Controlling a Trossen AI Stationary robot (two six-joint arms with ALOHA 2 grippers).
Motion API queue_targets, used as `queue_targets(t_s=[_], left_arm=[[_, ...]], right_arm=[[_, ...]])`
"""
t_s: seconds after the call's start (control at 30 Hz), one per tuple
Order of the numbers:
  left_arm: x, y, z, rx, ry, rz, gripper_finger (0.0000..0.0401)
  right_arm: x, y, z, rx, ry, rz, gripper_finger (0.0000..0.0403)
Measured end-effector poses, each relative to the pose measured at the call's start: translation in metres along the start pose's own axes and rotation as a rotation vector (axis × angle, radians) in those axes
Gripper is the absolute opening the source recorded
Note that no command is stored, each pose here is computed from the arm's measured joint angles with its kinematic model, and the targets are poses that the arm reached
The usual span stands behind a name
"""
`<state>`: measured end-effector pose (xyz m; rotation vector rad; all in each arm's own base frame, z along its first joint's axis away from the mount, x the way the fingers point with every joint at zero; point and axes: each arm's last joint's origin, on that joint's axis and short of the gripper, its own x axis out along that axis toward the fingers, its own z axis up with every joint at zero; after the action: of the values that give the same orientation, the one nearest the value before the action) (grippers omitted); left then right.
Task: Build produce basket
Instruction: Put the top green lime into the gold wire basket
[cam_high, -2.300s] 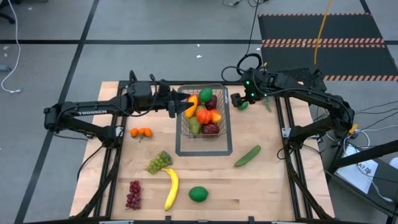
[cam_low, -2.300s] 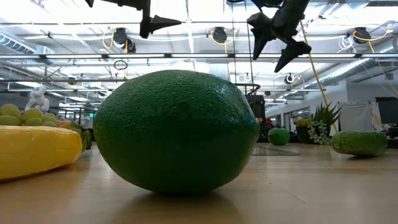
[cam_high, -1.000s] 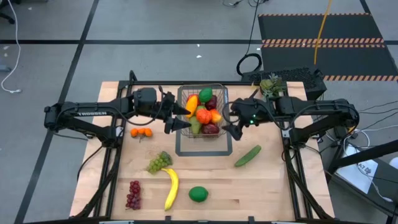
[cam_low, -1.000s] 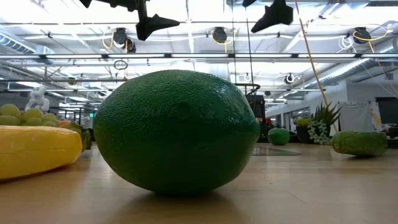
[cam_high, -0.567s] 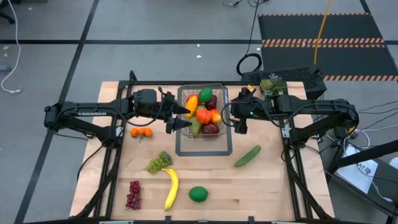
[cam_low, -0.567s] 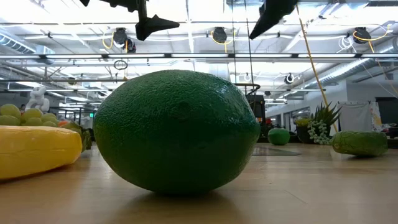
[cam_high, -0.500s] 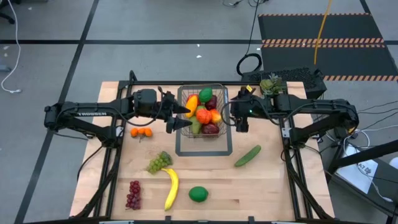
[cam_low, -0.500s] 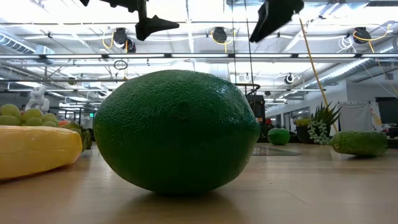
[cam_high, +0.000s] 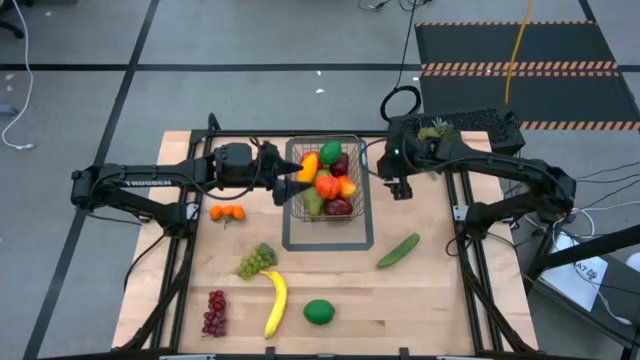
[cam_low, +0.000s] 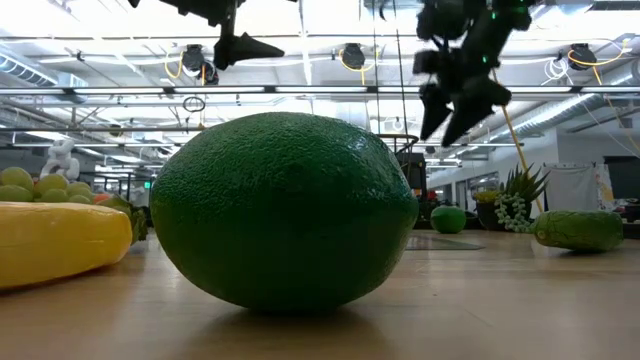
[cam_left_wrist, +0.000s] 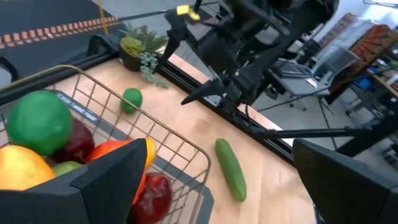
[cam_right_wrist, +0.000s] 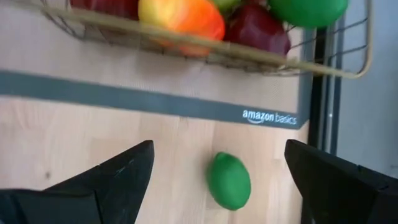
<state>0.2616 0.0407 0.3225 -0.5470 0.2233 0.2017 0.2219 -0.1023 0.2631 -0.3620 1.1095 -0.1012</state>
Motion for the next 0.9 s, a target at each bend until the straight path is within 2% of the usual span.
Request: queue_targets(t_s=[0.1,0.33,0.5,0.7,0.8,0.9], left_arm=[[0.0,0.0,0.0,-0.002,-0.008,0.014,0.0399],[0.0,0.001,0.001,-0.032,-0.022,0.036,0.0399],[0.0,0.002,0.001,-0.033,-0.036,0.062,0.0399],[0.0,0.003,0.001,-0.037,-0.052,0.104,0.0399],[0.0,0.004,0.001,-0.077,-0.061,0.114,0.0399],[0.0,0.004,0.002,-0.113,-0.075,0.128,0.0399]], right_arm=[[0.011,-0.007,-0.015,-0.019,-0.011,0.014,0.0357],[0.035,-0.018,-0.043,-0.066,-0.061,-0.033,0.0357],[0.053,-0.021,-0.064,-0.038,-0.06,0.008,0.0357],[0.067,-0.025,-0.076,-0.081,-0.053,0.023,0.0357],[0.074,-0.031,-0.08,-0.073,-0.047,0.01,0.0357],[0.083,-0.034,-0.088,-0.049,-0.033,0.052,0.0357]])
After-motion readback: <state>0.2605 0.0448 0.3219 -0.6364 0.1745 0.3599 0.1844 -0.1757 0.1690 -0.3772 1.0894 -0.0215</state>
